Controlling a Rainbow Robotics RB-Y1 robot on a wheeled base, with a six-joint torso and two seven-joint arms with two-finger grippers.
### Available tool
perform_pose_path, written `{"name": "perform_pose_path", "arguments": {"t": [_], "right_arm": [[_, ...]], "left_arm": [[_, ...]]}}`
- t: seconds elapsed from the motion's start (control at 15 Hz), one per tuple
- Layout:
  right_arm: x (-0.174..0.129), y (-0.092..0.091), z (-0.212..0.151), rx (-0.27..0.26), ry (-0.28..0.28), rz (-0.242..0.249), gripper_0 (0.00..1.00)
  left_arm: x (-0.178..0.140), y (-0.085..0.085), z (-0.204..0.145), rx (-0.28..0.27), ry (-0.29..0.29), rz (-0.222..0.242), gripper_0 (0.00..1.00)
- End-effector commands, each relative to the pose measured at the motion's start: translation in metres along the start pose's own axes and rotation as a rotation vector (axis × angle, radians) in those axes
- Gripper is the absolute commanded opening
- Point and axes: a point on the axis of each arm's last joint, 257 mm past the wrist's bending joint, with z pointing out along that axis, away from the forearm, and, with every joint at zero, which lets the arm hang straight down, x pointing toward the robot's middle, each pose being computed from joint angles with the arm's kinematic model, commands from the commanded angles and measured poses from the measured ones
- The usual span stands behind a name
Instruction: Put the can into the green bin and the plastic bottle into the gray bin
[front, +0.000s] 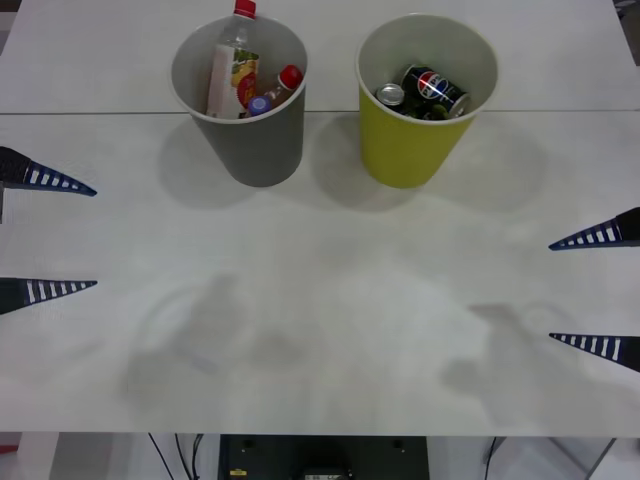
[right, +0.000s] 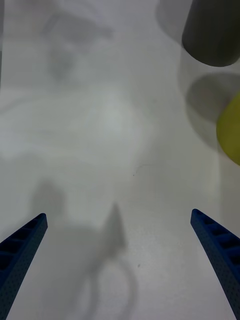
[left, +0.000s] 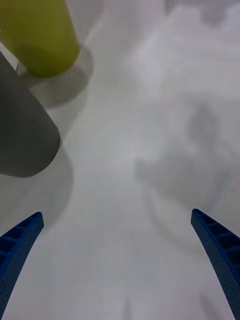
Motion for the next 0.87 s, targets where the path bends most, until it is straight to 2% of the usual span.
{"name": "perform_pose_path", "arguments": {"t": [0.07, 0.27, 0.87], "right_arm": [[0.0, 0.0, 0.0, 0.0, 0.0, 0.0, 1.0], [0.0, 0.0, 0.0, 0.0, 0.0, 0.0, 1.0], [0.0, 0.0, 0.0, 0.0, 0.0, 0.0, 1.0]], "left_arm": [[0.003, -0.012, 0.003, 0.0, -0.022, -0.011, 1.0], [0.004, -0.027, 0.003, 0.039, -0.026, -0.005, 1.0], [0.004, -0.032, 0.006, 0.049, -0.015, 0.014, 1.0]]}}
